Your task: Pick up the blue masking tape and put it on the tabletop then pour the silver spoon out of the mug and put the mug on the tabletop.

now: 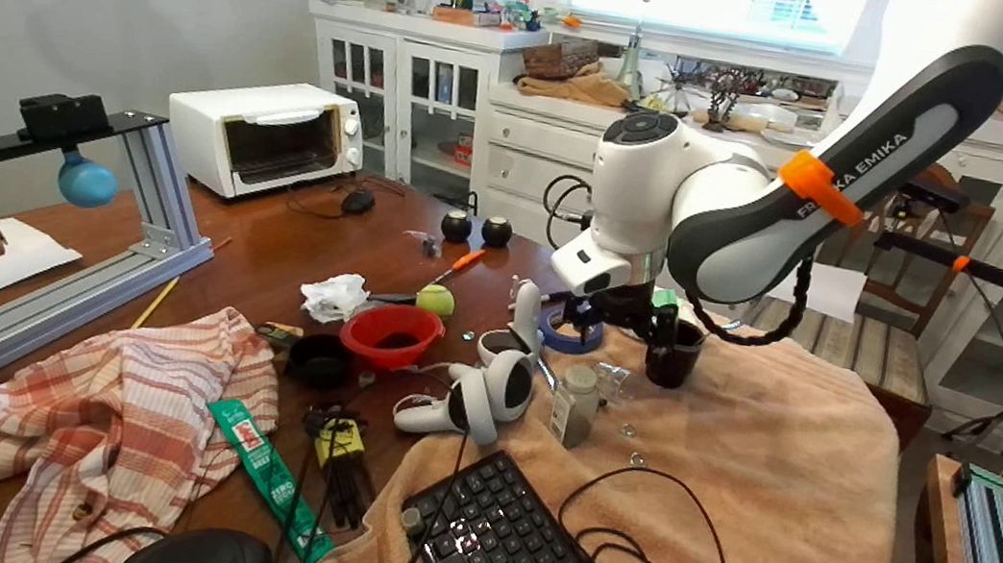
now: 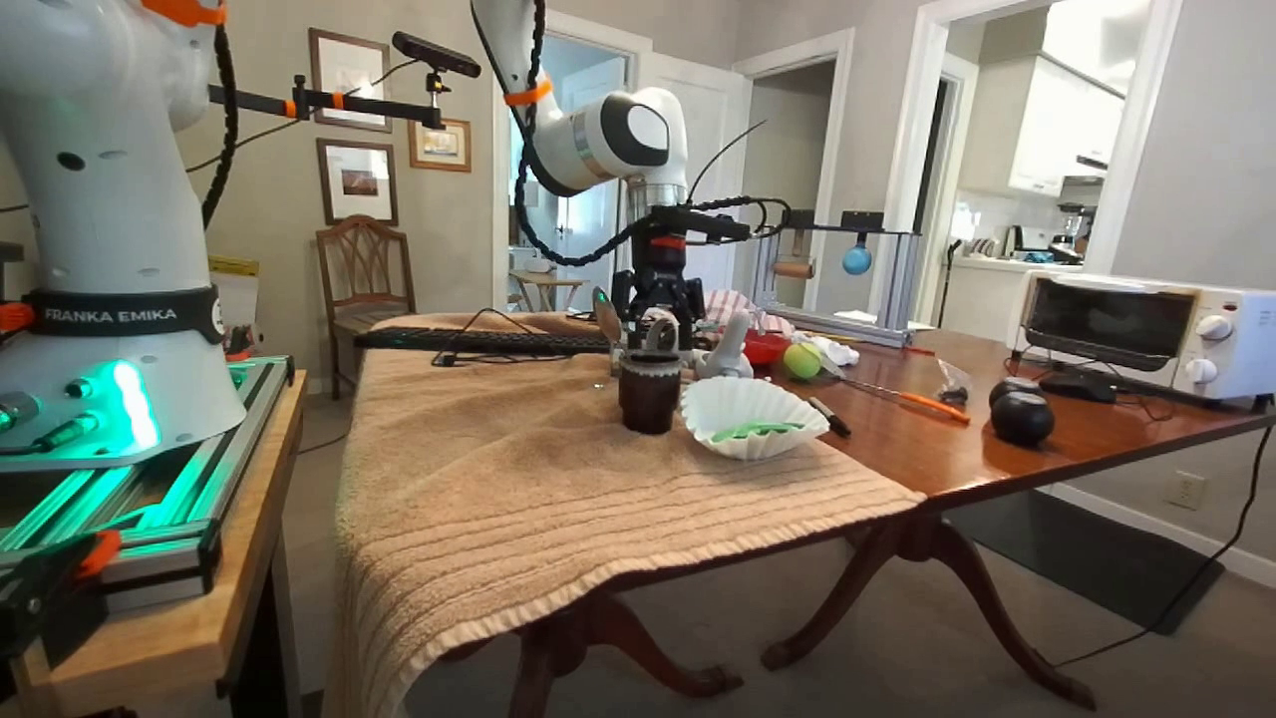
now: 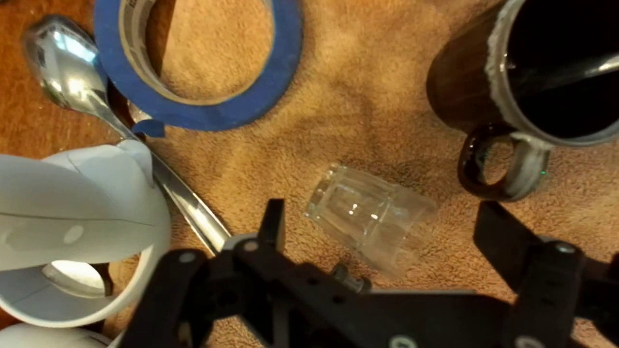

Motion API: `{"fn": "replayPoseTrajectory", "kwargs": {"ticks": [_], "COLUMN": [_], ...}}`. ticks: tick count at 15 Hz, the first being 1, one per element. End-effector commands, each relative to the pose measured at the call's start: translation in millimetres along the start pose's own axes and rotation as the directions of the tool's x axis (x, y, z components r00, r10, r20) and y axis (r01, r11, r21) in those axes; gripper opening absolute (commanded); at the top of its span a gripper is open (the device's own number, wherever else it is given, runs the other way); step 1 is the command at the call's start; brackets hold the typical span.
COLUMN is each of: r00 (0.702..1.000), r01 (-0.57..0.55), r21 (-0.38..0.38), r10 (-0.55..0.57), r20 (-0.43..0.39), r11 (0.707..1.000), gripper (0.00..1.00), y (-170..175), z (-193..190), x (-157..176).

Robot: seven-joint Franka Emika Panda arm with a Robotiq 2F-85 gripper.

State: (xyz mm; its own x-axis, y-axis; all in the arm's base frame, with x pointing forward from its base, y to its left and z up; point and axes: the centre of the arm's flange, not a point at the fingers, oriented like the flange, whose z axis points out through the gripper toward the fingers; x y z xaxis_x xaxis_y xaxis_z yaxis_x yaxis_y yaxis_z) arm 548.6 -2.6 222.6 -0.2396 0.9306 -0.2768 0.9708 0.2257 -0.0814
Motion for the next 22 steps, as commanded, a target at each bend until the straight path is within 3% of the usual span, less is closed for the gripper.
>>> {"fn": "replayPoseTrajectory", "kwargs": {"ticks": [1,5,10,11,22], "r00": [0.999,0.995,0.975,0.985,0.987], "r01": [-0.022,-0.097,-0.22,-0.17,-0.158], "r21": [-0.026,-0.009,0.041,0.019,0.039], "r10": [0.023,0.098,0.219,0.169,0.157], "r20": [0.027,0.027,0.036,0.015,0.023], "r11": [0.999,0.995,0.975,0.985,0.987], "gripper": [1.0,1.0,1.0,1.0,1.0], "y": [-27.0,-44.1,-59.1,-47.2,-57.2], "z": [-19.8,-32.7,-15.5,-18.0,1.4], "x": [10.3,16.4,8.9,9.0,-8.5]}}
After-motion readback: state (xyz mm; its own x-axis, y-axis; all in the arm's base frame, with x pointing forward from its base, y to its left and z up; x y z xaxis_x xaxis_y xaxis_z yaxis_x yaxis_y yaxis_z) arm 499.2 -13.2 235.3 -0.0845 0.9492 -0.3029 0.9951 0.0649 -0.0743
